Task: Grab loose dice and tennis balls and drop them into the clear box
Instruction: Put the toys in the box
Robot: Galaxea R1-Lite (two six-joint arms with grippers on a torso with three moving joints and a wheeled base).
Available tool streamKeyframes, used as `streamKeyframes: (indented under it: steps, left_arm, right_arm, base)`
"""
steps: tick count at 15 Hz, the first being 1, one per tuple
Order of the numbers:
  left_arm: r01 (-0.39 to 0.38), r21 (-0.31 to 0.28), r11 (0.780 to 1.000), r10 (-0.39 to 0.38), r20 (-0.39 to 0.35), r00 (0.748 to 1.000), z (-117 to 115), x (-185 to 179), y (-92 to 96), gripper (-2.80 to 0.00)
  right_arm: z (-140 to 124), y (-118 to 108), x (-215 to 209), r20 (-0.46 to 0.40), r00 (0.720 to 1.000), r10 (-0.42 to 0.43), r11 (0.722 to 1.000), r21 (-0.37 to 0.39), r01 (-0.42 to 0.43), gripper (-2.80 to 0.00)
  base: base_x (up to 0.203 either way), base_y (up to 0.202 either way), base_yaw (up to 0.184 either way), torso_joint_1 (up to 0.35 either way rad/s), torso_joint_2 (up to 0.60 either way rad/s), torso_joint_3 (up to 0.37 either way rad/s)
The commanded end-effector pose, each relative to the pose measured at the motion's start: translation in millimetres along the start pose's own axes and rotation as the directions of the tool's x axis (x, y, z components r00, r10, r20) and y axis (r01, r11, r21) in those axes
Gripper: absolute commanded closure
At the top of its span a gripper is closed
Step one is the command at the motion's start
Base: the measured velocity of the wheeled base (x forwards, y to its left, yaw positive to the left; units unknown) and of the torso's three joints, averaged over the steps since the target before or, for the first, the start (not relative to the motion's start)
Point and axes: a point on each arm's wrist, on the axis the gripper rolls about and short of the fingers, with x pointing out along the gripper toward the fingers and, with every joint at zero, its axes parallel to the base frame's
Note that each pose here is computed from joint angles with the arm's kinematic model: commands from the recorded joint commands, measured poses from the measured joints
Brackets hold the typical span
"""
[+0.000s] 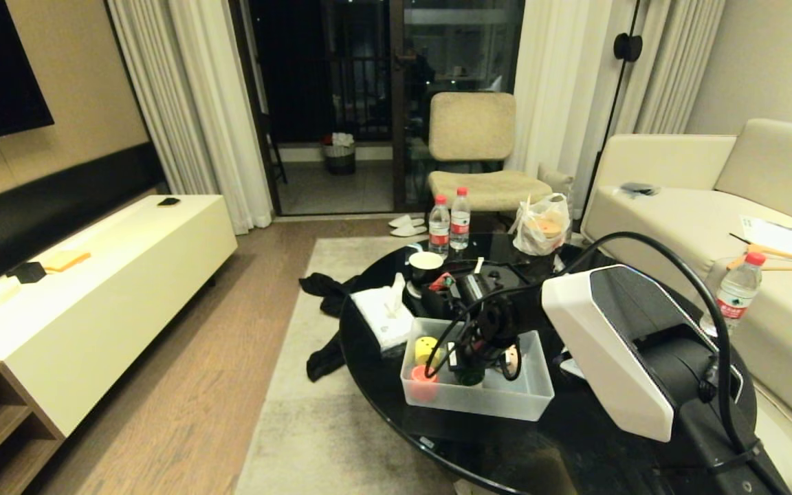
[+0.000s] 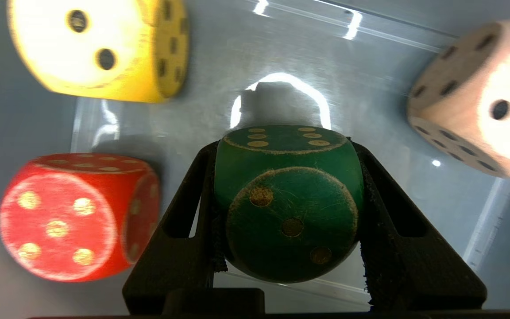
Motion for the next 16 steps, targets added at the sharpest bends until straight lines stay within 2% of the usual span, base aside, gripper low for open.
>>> streamKeyframes:
  steps: [1,16]
  left_arm:
    - [0.000,-0.002,1.000,0.000,-0.001,1.000,-0.4,0.1,0.0,0.00]
    - [0.000,-0.002,1.000,0.000,-0.001,1.000,-0.4,0.1,0.0,0.00]
  right_arm:
    - [-6.4,3.8,2.6,-0.021,1.000,-0.007,1.000,-0.009,0.007,0.00]
    - [-11.9,5.4,7.4,-0.032,0.998,-0.045,0.999,-0.016,0.044,0.00]
  base:
    - [0.000,0.000,0.000,0.000,0.00,0.000]
    - [0.000,0.000,0.000,0.000,0.00,0.000]
